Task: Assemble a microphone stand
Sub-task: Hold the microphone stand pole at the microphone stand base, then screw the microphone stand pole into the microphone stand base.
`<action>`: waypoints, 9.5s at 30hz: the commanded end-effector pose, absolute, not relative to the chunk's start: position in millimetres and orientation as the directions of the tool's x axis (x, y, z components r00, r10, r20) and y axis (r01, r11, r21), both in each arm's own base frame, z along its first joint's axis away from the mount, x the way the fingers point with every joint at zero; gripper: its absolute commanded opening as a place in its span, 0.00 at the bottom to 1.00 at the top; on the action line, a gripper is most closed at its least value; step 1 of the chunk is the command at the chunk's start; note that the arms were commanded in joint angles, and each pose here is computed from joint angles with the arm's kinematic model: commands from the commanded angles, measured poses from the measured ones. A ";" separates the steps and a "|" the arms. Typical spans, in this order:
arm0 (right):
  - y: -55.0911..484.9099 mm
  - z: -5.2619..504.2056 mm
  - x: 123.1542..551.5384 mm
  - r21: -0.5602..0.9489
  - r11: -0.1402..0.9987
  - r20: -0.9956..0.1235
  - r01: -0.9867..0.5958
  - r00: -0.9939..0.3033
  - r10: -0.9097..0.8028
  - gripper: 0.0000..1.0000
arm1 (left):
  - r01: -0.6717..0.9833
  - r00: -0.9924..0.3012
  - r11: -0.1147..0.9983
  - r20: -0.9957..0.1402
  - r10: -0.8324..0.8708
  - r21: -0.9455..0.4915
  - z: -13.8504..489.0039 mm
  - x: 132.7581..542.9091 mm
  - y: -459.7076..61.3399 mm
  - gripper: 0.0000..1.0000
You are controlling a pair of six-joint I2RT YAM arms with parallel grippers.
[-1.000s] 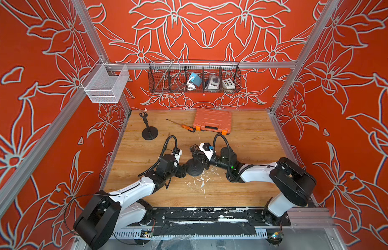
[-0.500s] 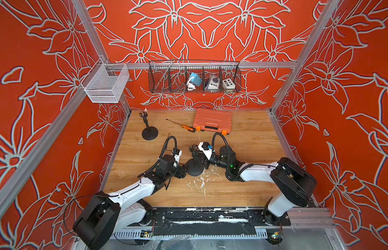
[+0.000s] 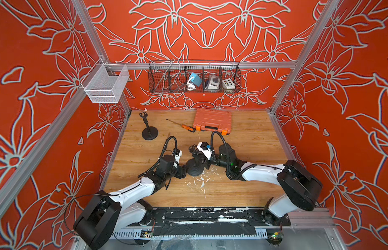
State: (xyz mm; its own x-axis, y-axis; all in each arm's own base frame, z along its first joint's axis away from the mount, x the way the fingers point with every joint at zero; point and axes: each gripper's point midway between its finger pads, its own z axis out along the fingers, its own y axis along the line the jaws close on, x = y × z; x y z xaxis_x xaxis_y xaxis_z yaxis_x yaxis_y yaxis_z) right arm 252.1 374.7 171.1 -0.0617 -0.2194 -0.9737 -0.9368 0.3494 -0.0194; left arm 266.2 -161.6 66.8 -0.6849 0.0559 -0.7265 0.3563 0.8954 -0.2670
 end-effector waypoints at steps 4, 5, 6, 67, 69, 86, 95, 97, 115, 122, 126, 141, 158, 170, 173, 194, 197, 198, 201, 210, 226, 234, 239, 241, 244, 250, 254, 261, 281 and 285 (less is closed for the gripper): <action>392.0 205.8 256.3 -0.005 0.323 -0.992 -0.946 -0.035 -0.118 0.00 | 0.370 -0.672 0.893 -0.737 0.067 -0.256 70.9 270.0 -164.5 0.75; 393.4 207.3 256.8 -0.001 0.323 -0.993 -0.946 -0.036 -0.109 0.00 | 0.369 -0.671 0.894 -0.738 0.068 -0.254 70.6 269.9 -164.1 0.75; 394.7 207.8 257.3 0.003 0.323 -0.994 -0.946 -0.039 -0.103 0.00 | 0.366 -0.671 0.895 -0.738 0.066 -0.253 70.9 270.2 -163.8 0.75; 364.1 124.9 261.1 -0.015 0.571 -0.946 -0.821 -0.173 -0.273 0.00 | 0.583 -0.249 0.808 -0.966 0.073 -0.089 121.9 267.2 -184.1 0.63; 366.3 123.3 260.6 -0.013 0.568 -0.942 -0.823 -0.181 -0.284 0.00 | 0.587 -0.245 0.805 -0.967 0.075 -0.086 121.1 266.8 -185.0 0.63; 369.2 121.1 257.1 0.001 0.578 -0.934 -0.816 -0.208 -0.291 0.00 | 0.651 -0.228 0.756 -0.968 0.103 -0.073 115.6 272.1 -205.0 0.59; 359.9 116.1 248.1 -0.015 0.626 -0.928 -0.780 -0.222 -0.299 0.00 | 0.700 -0.207 0.711 -0.972 0.114 -0.066 120.1 275.2 -223.5 0.55; 358.6 113.5 246.6 -0.010 0.628 -0.927 -0.778 -0.228 -0.297 0.00 | 0.703 -0.207 0.709 -0.971 0.123 -0.060 119.4 276.6 -225.6 0.54; 339.8 98.6 243.7 -0.079 0.813 -0.894 -0.578 -0.320 -0.314 0.00 | 0.679 -0.203 0.731 -0.974 0.101 -0.065 112.5 292.5 -231.2 0.44; 349.1 89.5 241.8 -0.060 0.821 -0.879 -0.567 -0.359 -0.313 0.00 | 0.694 -0.152 0.719 -0.985 0.084 -0.045 125.5 299.3 -238.5 0.41; 359.4 88.9 235.5 -0.056 0.804 -0.877 -0.592 -0.355 -0.322 0.00 | 0.707 -0.152 0.706 -0.985 0.084 -0.049 127.3 301.6 -243.8 0.36; 368.2 89.7 220.3 -0.056 0.729 -0.872 -0.682 -0.321 -0.368 0.03 | 0.720 -0.149 0.693 -0.983 0.104 -0.036 103.5 304.1 -248.7 0.07; 371.9 107.6 207.3 0.082 0.488 -0.865 -0.869 -0.305 -0.398 0.53 | 0.720 -0.158 0.694 -0.974 0.164 0.000 100.4 304.6 -247.2 0.00; 340.0 138.7 197.0 0.127 0.189 -0.891 -0.974 -0.196 -0.409 0.57 | 0.714 -0.169 0.700 -0.968 0.185 0.009 89.8 301.0 -242.4 0.00; 332.6 143.9 210.9 0.122 0.164 -0.910 -0.979 -0.176 -0.374 0.56 | 0.714 -0.175 0.700 -0.967 0.184 0.004 88.8 300.3 -242.0 0.00; 351.4 175.9 265.4 -0.032 -0.081 -0.959 -0.996 0.053 -0.277 0.55 | 0.711 -0.188 0.703 -0.964 0.190 0.000 87.3 298.3 -240.1 0.00; 356.9 179.2 268.5 -0.016 -0.092 -0.968 -0.996 0.039 -0.249 0.56 | 0.710 -0.192 0.705 -0.963 0.189 -0.003 86.4 298.5 -239.9 0.00; 358.4 179.7 269.0 -0.008 -0.096 -0.971 -0.995 0.031 -0.238 0.55 | 0.710 -0.193 0.704 -0.963 0.190 -0.004 85.8 298.4 -240.1 0.00; 362.8 176.8 270.0 0.008 -0.099 -0.974 -0.995 0.015 -0.227 0.47 | 0.711 -0.196 0.703 -0.962 0.188 -0.008 85.4 299.1 -241.1 0.00; 364.7 152.5 260.9 0.011 -0.049 -0.962 -0.999 0.003 -0.273 0.00 | 0.706 -0.212 0.708 -0.960 0.183 -0.021 81.9 301.2 -241.7 0.00; 346.6 146.1 263.6 -0.012 0.255 -0.948 -0.967 -0.070 -0.312 0.60 | 0.691 -0.216 0.723 -0.959 0.184 -0.017 85.1 297.1 -234.5 0.00; 355.9 173.5 271.0 -0.006 0.117 -0.961 -0.993 -0.026 -0.275 0.65 | 0.693 -0.220 0.721 -0.958 0.186 -0.019 82.1 295.1 -233.9 0.00; 368.8 178.2 271.5 -0.006 0.037 -0.965 -0.999 -0.004 -0.261 0.61 | 0.695 -0.220 0.719 -0.957 0.187 -0.019 81.7 295.0 -234.4 0.00; 372.6 176.6 272.0 0.003 0.018 -0.965 -1.000 -0.008 -0.264 0.59 | 0.696 -0.219 0.718 -0.958 0.187 -0.019 82.1 295.0 -234.6 0.00; 376.0 172.1 272.8 0.011 0.002 -0.964 -1.000 -0.012 -0.267 0.51 | 0.698 -0.221 0.716 -0.957 0.186 -0.022 81.9 294.8 -235.3 0.00; 381.0 169.0 272.8 0.017 -0.023 -0.973 -1.000 -0.011 -0.229 0.35 | 0.701 -0.229 0.713 -0.954 0.192 -0.025 78.3 294.3 -235.8 0.00; 384.1 171.3 273.6 0.021 -0.026 -0.981 -0.999 -0.016 -0.192 0.23 | 0.701 -0.235 0.712 -0.952 0.194 -0.028 74.3 294.7 -236.4 0.00; 382.2 170.4 274.7 0.016 0.015 -0.986 -1.000 -0.019 -0.168 0.00 | 0.701 -0.231 0.712 -0.955 0.188 -0.029 75.5 295.2 -236.8 0.01; 344.8 116.1 280.8 -0.103 0.574 -0.930 -0.812 -0.127 -0.346 0.00 | 0.676 -0.152 0.736 -0.983 0.103 -0.027 133.9 295.0 -230.1 0.40; 345.8 105.2 278.9 -0.123 0.635 -0.907 -0.763 -0.174 -0.384 0.00 | 0.685 -0.143 0.728 -0.984 0.106 -0.021 135.8 298.1 -234.3 0.38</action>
